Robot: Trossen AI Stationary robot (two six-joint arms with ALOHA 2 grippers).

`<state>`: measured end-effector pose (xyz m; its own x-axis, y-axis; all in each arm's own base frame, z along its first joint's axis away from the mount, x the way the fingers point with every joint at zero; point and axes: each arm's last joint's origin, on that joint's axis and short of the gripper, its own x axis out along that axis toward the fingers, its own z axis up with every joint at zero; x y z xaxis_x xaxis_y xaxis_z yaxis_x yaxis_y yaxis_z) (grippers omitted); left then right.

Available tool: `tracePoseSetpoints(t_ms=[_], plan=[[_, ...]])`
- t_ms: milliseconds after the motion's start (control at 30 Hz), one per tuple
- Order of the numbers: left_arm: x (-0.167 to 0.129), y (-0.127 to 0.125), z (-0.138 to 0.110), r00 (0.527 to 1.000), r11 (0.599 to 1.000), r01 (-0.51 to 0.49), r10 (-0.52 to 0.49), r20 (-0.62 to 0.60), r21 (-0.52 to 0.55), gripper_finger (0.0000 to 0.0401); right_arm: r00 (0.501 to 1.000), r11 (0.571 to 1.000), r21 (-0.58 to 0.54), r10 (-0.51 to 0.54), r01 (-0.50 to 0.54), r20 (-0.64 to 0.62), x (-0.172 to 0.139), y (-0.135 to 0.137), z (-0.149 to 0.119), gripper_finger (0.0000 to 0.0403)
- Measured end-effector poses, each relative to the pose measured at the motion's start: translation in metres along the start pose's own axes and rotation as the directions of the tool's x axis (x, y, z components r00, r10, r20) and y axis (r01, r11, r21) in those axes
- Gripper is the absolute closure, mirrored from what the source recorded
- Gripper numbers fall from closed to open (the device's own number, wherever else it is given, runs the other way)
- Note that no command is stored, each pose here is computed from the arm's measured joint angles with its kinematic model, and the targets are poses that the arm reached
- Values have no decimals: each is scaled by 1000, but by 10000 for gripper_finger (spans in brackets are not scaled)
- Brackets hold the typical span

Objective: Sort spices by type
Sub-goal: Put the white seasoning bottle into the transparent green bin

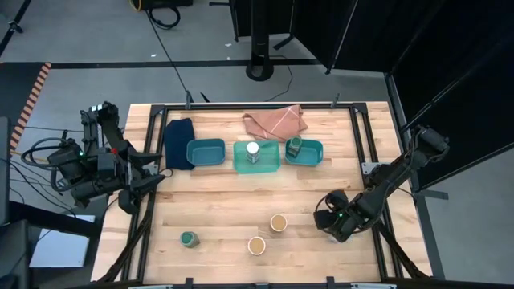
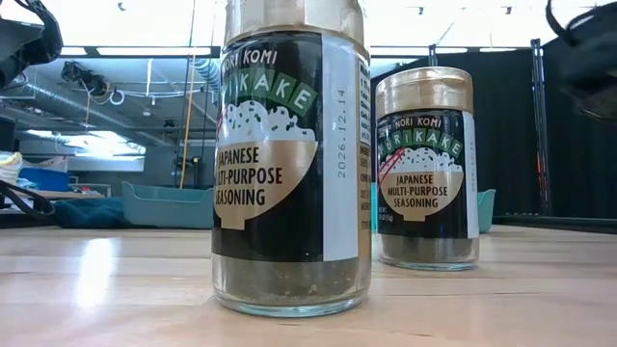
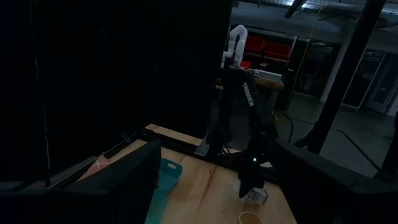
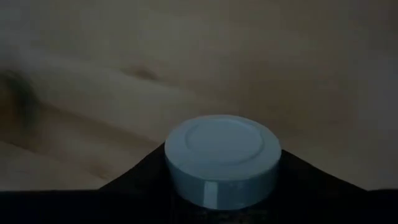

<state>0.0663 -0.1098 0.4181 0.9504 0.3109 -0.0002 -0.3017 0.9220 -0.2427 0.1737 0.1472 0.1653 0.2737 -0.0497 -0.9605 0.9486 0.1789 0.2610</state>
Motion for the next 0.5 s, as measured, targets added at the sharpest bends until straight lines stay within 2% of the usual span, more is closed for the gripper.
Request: tracePoseSetpoints(t_ms=[200, 500], plan=[[2, 0, 0, 1000, 1000, -12, 12, 3, 0, 93, 985, 995, -45, 91, -85, 148, -7, 23, 21, 202], [6, 1, 0, 999, 999, -50, 50, 13, 10, 93, 953, 979, -186, 136, -87, 271, -18, 57, 66, 202]])
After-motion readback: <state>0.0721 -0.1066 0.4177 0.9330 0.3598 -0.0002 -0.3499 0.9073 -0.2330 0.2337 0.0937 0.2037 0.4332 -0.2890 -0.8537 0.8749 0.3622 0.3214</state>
